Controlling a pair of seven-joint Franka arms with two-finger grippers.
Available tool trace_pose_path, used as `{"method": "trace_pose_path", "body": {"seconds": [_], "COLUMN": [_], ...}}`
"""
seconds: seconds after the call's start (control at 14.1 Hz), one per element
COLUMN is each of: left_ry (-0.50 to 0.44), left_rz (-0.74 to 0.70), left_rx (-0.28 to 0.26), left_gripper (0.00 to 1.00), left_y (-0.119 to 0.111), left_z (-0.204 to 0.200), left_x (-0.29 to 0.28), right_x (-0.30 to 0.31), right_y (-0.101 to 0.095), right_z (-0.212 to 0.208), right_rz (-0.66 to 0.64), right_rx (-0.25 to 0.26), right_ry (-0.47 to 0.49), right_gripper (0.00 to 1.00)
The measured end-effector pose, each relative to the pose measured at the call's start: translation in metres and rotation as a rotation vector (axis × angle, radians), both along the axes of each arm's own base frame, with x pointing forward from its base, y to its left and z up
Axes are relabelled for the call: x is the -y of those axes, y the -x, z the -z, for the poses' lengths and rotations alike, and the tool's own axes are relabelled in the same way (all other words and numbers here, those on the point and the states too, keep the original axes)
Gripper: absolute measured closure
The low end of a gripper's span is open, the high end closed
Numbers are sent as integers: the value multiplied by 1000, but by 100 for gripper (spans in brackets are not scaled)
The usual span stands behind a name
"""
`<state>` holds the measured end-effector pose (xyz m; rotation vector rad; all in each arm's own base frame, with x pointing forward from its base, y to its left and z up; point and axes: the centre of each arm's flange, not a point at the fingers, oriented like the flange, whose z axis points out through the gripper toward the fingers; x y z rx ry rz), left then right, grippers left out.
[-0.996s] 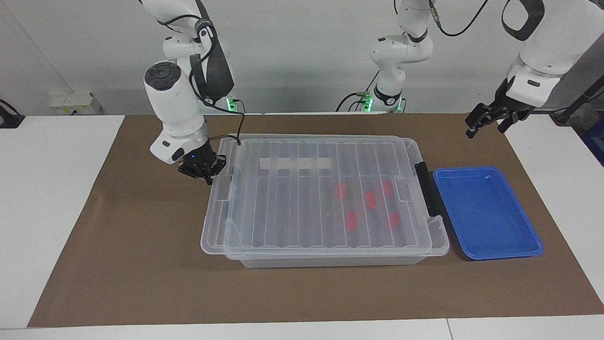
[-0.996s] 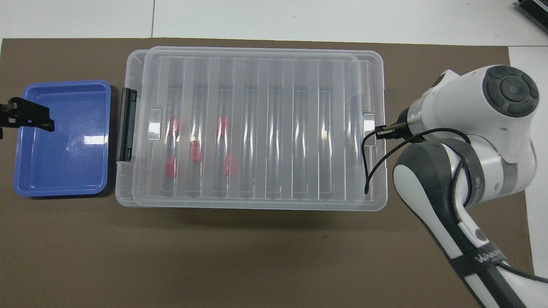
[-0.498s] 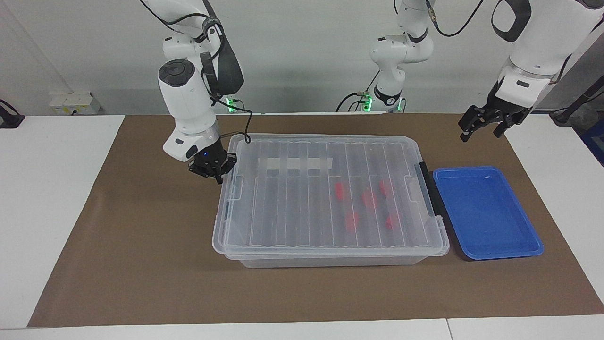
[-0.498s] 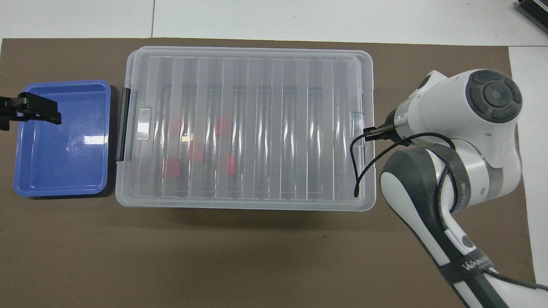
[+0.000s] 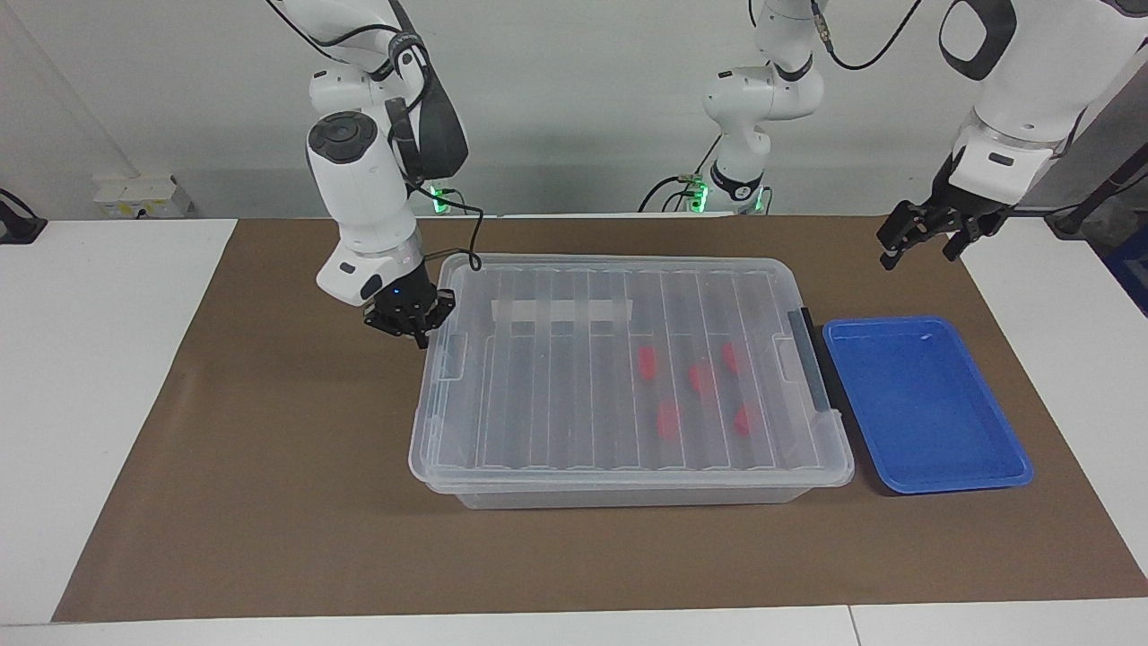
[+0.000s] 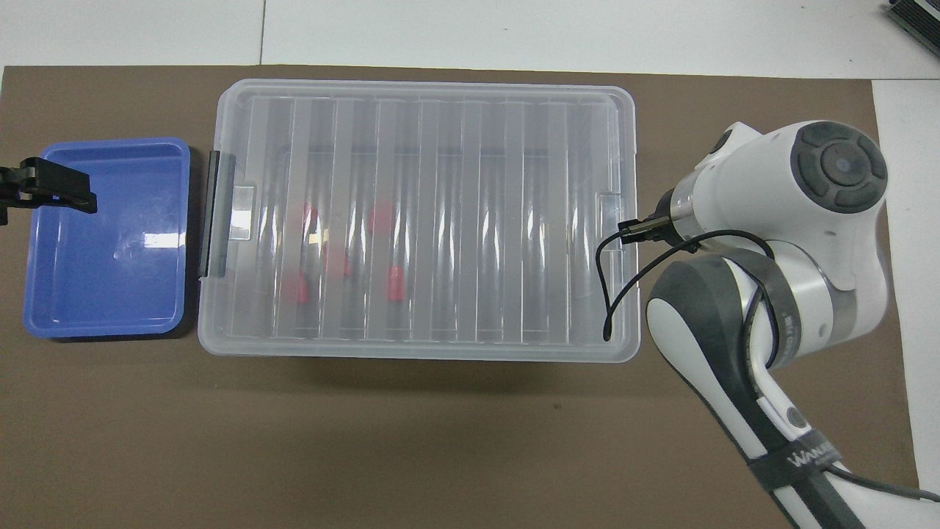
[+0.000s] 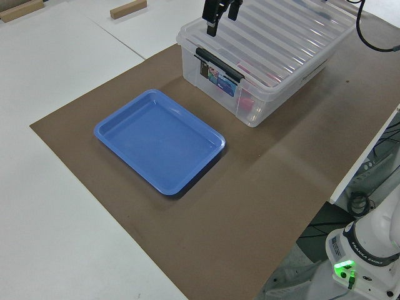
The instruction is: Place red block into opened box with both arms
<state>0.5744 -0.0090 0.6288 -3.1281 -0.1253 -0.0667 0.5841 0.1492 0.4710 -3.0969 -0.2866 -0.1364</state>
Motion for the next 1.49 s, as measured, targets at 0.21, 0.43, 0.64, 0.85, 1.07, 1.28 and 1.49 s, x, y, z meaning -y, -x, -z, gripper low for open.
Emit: {"method": "trace_pose_path", "body": {"seconds": [0.21,0.43,0.64,0.85,1.07,1.28,1.49], "left_ry": [0,0,0,0,0,0,0], "left_rz": [-2,-2,-2,-2,-2,-2,-2], "left_rx": [1,2,2,2,2,2,2], "left_gripper": [0,0,0,0,0,0,0], "left_y": [0,0,0,0,0,0,0], "left_z": [-1,-1,-1,-1,-1,-1,-1], "left_x": [-1,-1,-1,-1,-1,-1,-1], "right_x": [2,15,44,79,103,120,130], "right_y": [0,2,5,10,20,30,32], "right_z": [-1,-10,-25,-40,-58,-85,-123], "right_rz": [12,91,184,249,302,336,354], "right_rx": [0,-7,-9,-12,-24,-34,-42], "right_ry": [-1,-2,-1,3,9,14,16], "right_gripper": [99,99,99,84,55,22,0]}}
